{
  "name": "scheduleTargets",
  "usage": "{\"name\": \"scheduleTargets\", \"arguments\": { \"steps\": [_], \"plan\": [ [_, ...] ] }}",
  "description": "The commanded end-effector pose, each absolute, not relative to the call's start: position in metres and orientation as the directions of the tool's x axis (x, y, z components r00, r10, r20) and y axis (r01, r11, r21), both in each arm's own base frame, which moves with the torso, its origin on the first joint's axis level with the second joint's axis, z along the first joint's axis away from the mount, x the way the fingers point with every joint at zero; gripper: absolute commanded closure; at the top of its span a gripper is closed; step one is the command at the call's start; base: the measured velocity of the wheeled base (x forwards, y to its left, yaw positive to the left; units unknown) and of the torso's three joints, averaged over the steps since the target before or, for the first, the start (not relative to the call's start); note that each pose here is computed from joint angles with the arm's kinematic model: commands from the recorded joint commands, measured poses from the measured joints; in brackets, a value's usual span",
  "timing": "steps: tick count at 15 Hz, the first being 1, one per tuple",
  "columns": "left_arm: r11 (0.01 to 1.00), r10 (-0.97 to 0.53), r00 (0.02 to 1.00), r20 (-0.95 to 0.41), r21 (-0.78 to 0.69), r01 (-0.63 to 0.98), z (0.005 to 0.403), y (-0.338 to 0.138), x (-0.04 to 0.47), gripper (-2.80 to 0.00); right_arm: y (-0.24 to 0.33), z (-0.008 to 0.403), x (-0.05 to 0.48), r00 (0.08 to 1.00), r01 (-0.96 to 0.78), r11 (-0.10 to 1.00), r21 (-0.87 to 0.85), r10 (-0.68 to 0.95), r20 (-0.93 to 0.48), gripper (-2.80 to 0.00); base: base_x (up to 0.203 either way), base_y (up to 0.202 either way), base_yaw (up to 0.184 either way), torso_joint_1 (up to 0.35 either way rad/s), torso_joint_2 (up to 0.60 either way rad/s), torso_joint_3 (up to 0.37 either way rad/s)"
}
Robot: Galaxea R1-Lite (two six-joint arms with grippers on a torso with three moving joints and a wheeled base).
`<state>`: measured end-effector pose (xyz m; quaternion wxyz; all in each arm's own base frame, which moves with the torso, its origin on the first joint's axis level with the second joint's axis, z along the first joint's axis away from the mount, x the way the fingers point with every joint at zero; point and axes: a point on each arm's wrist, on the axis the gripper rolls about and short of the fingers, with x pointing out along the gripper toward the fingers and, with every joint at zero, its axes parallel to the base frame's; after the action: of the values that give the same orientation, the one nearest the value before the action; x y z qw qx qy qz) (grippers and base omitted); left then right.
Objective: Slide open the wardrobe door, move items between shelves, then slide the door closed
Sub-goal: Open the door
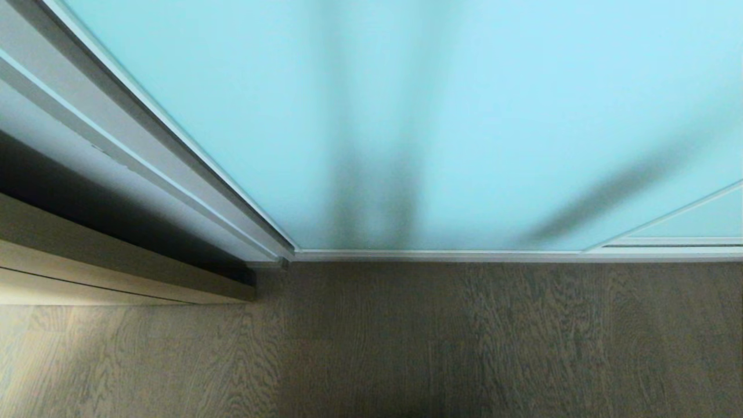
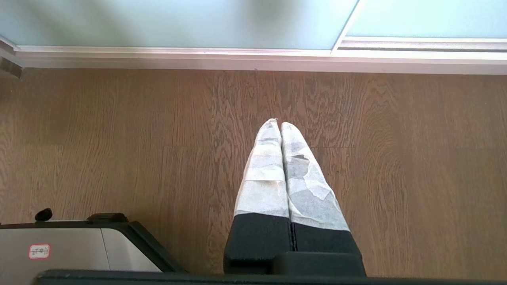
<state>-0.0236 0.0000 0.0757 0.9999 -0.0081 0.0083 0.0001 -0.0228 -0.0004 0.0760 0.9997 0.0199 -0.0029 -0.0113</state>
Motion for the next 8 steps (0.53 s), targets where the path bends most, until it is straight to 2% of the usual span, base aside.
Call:
{"name": "scheduleTargets", "arguments": {
  "steps": [1,8],
  "plan": [
    [1.0,0.0,1.0,-0.018,-0.017,0.0,0.0757,0.0,-0.0235,0.0,-0.0004,0.0761,-0.0228,1.0,0.022,0.999,0.04,-0.023,0.006,0.0,0.0,0.0,0.0,0.0,0.0,0.0],
    [1.0,0.0,1.0,-0.018,-0.017,0.0,0.0757,0.0,-0.0235,0.0,-0.0004,0.0761,-0.0228,1.0,0.023,0.999,0.04,-0.023,0.006,0.0,0.0,0.0,0.0,0.0,0.0,0.0]
  ]
}}
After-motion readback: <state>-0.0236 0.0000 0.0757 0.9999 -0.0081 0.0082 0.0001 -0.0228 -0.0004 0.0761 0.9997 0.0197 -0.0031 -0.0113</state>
